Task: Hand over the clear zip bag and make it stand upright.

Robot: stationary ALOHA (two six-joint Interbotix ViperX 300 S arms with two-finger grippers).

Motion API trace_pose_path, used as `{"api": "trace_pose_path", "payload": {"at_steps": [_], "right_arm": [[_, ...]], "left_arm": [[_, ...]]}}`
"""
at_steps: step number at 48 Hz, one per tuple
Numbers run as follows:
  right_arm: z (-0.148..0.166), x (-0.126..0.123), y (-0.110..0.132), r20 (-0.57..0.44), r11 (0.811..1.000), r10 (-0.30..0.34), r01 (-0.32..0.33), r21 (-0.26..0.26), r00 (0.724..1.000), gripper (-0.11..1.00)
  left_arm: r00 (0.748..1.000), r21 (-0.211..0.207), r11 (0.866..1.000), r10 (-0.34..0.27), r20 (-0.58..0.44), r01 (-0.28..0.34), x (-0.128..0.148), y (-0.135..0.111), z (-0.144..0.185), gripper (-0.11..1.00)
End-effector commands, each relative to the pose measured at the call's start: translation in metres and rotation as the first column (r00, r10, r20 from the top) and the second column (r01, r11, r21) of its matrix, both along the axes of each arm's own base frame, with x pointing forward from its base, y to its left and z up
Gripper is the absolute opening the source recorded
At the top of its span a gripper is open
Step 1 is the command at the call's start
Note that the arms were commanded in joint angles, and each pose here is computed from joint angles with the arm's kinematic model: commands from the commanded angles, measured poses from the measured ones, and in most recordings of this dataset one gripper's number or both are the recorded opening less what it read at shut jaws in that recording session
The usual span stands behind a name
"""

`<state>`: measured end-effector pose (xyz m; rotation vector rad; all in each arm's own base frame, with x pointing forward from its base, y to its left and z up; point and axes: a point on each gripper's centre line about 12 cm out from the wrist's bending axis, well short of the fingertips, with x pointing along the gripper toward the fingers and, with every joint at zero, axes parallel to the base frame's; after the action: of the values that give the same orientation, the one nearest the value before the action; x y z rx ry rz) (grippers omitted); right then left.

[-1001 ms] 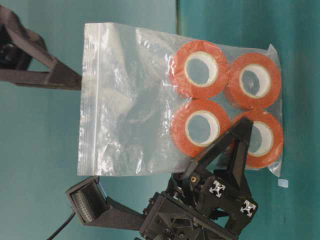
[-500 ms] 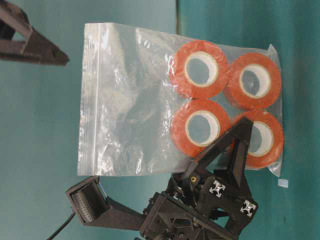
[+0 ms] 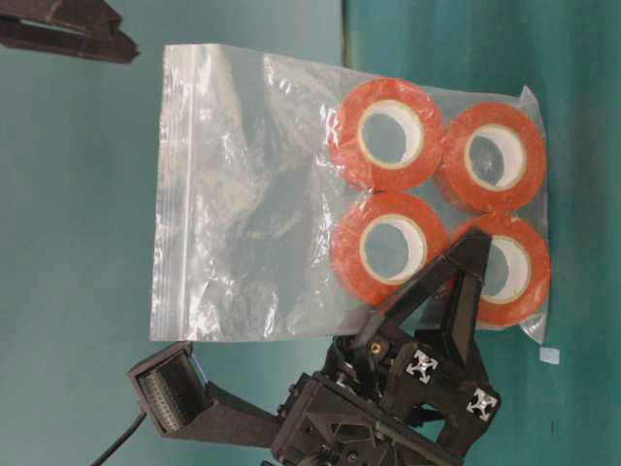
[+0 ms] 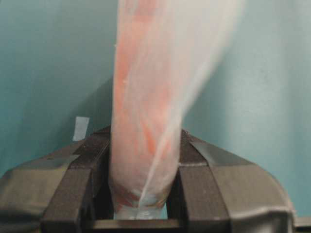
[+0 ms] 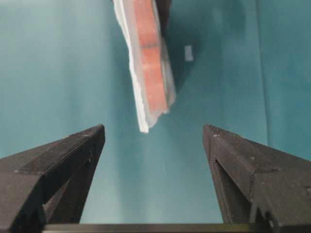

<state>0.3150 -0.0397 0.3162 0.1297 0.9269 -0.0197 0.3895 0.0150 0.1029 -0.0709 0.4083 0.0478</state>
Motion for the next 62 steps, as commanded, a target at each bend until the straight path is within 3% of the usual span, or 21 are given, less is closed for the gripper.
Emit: {"api": "trace_pose_path", "payload": {"at_steps": [1,8,20,62], "right_arm": [[0.015,-0.006,0.001,0.09,1.0,-0.007,0.008,-0.017,0.996,0.88],[0.015,-0.013,0.003,0.135,1.0,-0.012,0.015,-0.024,0.991,0.88],[0.013,-0.02,0.011,0.137,1.0,0.013,-0.01,-0.026,0.991,0.88],[0.007,-0.032,0.015,0.192,1.0,0.003,0.002,-0.026,0.981,0.88]], "left_arm": [[1.0,0.0,1.0,-0.005,0.023,0.005,0.003,-0.002,0.007,0.26],[1.0,0.0,1.0,-0.005,0.017,0.005,0.003,-0.002,0.007,0.26],[1.0,0.0,1.0,-0.005,0.008,0.005,0.002,-0.002,0.006,0.26],[1.0,0.0,1.0,-0.005,0.0,0.005,0.004,-0.002,0.006,0.26]]}}
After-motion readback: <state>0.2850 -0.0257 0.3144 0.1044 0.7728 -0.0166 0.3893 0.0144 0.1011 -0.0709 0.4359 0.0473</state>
